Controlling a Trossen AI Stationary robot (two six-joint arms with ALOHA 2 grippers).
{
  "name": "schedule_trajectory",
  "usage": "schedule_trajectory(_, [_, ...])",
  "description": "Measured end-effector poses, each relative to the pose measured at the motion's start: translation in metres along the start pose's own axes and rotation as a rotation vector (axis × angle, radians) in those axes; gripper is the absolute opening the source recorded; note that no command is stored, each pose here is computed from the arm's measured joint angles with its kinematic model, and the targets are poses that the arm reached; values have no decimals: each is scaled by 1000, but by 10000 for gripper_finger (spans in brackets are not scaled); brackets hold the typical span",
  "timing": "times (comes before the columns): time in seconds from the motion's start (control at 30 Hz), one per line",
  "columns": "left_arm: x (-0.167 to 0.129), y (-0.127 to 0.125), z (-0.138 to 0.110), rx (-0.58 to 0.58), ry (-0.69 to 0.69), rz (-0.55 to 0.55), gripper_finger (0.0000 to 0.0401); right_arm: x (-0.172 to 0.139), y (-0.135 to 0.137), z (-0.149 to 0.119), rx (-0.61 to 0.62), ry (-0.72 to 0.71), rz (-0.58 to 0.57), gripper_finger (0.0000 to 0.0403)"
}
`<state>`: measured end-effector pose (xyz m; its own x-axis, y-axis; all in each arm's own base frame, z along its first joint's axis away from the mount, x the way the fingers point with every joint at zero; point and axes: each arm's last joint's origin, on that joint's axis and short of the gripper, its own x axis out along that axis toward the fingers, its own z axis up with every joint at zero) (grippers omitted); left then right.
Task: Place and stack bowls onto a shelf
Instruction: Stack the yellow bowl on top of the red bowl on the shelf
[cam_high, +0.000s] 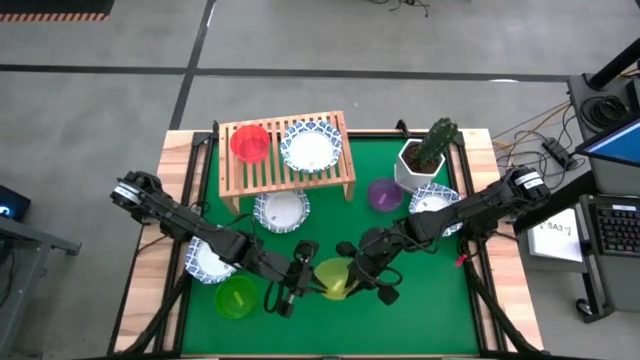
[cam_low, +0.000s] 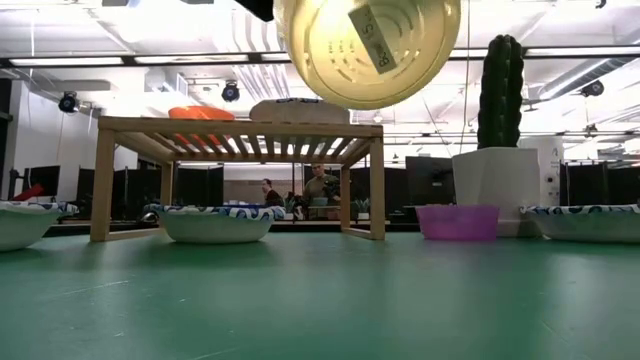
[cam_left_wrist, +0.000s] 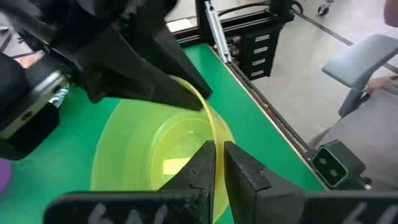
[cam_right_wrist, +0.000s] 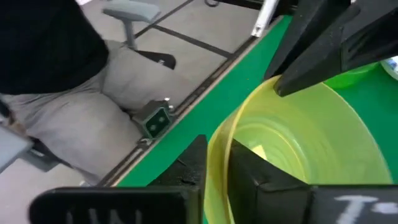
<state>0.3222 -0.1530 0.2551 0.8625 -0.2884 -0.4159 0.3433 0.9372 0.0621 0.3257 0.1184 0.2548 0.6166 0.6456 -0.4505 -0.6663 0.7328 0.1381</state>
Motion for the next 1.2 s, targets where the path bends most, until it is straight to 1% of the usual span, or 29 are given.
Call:
schedule_trajectory(0.2, [0,-1,0,-1,3,-2,1,-1,-4,0,17,2,-25,96])
schedule_trajectory(0.37, [0,0,-4,-20,44,-1,0,-6,-7,2,36,-7,-40,127])
schedule_trajectory(0.53, [0,0,-6,-45,65,-4,1,-12,-10,5,42,-24,-55,146])
schedule_trajectory(0.7, [-2,-2,-8,-76,85,-31,1,-28,-13,13,39,-67,-82,150])
schedule_trajectory(0.77, [-4,-1,-8,-98,133,-28,1,-40,-11,19,30,-91,-94,147])
schedule_trajectory(0.83, [-7,-1,-3,-124,189,-23,1,-54,-6,26,3,-118,-104,144])
schedule_trajectory(0.93, [-17,1,12,-131,303,-8,1,-76,5,34,-54,-155,-113,139])
schedule_trajectory(1.0, [-27,3,23,-114,390,28,1,-89,12,36,-85,-171,-132,137])
schedule_trajectory(1.1, [-51,9,42,-60,545,122,0,-101,20,30,-109,-190,-142,134])
schedule_trajectory(1.2, [-83,21,59,20,701,301,0,-107,24,18,-121,-203,-145,134])
